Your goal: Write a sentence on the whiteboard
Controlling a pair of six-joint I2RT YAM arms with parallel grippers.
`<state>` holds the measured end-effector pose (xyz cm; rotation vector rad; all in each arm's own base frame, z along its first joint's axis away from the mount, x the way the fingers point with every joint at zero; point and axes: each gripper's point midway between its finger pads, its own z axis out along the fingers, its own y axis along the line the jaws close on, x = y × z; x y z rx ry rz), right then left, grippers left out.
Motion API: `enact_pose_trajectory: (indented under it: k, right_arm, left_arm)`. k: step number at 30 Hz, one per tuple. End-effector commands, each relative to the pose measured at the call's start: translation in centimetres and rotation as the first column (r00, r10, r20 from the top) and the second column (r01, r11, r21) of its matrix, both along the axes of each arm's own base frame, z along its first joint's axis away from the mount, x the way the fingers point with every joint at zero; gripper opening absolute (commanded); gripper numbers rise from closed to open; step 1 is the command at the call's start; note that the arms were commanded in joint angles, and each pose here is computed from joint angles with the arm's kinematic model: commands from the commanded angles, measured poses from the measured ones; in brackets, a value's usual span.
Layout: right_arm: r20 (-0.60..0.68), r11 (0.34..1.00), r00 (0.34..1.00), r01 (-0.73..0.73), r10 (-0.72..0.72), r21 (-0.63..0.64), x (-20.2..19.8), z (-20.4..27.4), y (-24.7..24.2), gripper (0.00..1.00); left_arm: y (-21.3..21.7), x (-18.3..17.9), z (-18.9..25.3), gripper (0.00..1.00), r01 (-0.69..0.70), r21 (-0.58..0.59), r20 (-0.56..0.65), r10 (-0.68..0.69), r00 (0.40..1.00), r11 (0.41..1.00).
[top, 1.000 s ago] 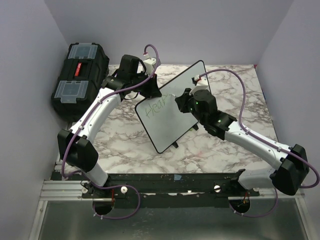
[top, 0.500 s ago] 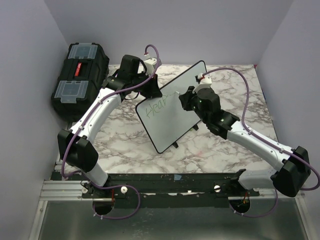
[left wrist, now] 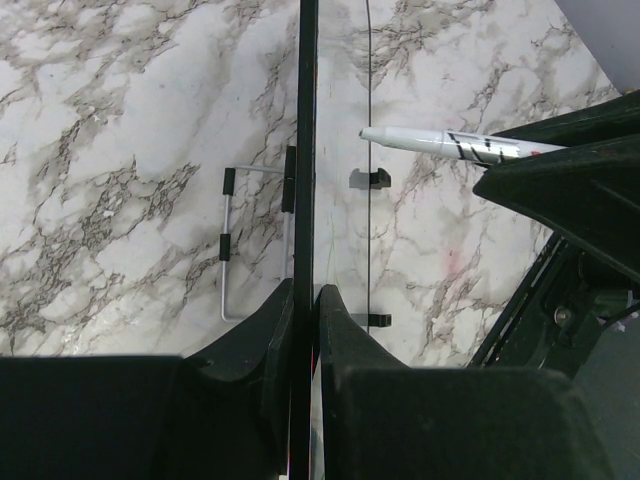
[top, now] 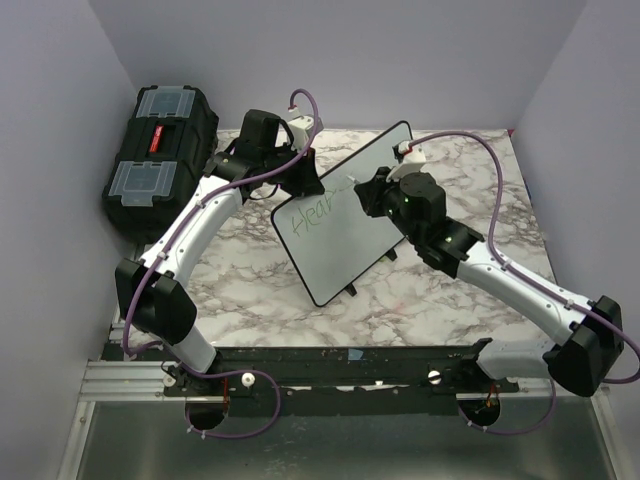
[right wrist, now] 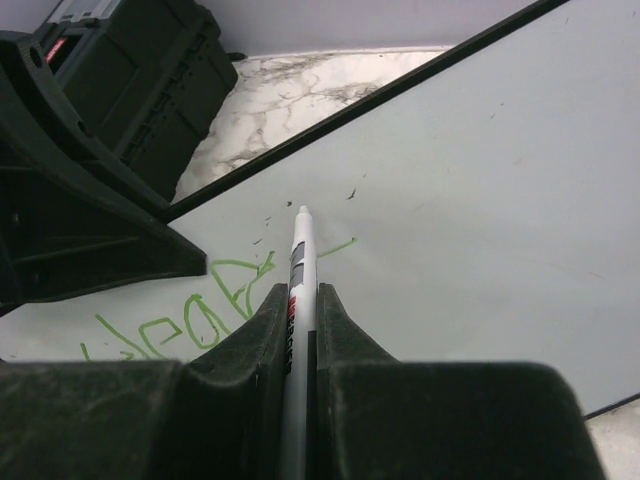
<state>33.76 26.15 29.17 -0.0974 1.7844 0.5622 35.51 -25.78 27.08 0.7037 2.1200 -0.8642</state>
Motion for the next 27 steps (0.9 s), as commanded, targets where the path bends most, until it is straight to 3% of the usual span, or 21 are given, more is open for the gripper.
enact_pose_trajectory:
  k: [1, 27]
  right_arm:
    - [0.036, 1.000, 0.999, -0.013, 0.013, 0.021, 1.0, 1.6, 1.1, 0.01]
    - [-0.100, 0.999, 0.994, -0.048, 0.046, -0.009, -0.1, -4.0, 1.4, 0.01]
  left_arm:
    - [0.8, 1.0, 2.1, 0.00, -0.019, 0.023, 0.140, 0.016, 0.990, 1.000]
    - [0.8, 0.6, 2.5, 0.00, -0.016, 0.015, 0.150, 0.013, 0.989, 1.000]
